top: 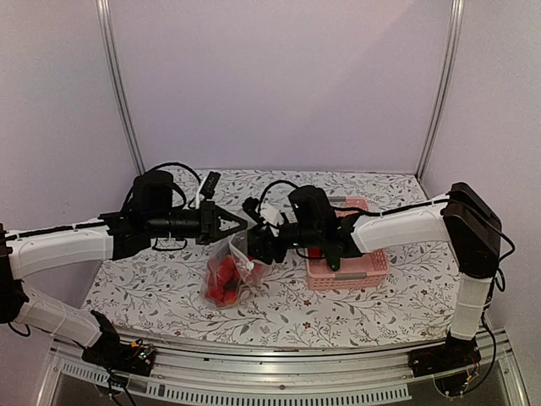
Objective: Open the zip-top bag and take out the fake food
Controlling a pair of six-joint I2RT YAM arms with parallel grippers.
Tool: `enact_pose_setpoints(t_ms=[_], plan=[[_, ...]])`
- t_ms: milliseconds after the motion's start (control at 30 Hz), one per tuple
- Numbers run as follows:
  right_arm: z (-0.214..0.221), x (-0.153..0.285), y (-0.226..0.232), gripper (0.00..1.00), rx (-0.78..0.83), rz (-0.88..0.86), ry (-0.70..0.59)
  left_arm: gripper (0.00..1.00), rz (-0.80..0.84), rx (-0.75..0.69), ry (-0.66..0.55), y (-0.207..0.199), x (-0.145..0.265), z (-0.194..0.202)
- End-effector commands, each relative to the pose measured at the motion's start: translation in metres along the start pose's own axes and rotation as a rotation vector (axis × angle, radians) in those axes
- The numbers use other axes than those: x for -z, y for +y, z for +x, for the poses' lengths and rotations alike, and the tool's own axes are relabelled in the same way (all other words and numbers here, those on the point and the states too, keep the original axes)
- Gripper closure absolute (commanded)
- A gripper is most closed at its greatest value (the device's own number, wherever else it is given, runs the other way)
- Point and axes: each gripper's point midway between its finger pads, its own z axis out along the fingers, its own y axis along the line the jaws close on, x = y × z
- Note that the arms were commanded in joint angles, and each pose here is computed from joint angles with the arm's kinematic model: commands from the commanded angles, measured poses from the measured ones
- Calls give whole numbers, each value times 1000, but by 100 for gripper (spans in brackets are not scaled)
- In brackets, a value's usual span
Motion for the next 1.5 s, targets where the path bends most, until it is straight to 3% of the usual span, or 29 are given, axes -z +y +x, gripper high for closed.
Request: enact_pose_setpoints(t_ms=[0, 333, 467, 733, 1033, 1300, 1467], plan=[[-4, 7, -10, 36, 103, 136, 29, 100, 38, -19, 27, -8, 9, 4], [37, 6, -46, 28, 111, 317, 169, 100, 31, -10, 34, -2, 9, 9], [45, 0, -52, 32, 90, 303, 188, 100, 30, -10, 33, 0, 9, 10], [57, -23, -29, 36, 46, 96, 190, 100, 23, -1, 44, 5, 5, 11], [69, -35, -34, 25, 11, 85, 211, 100, 23, 3, 52, 9, 4, 12], [70, -39, -35, 62, -8, 69, 209, 100, -1, 15, 32, 17, 10, 10], [56, -24, -16, 66, 9, -12, 170, 100, -22, 25, 21, 26, 13, 9]])
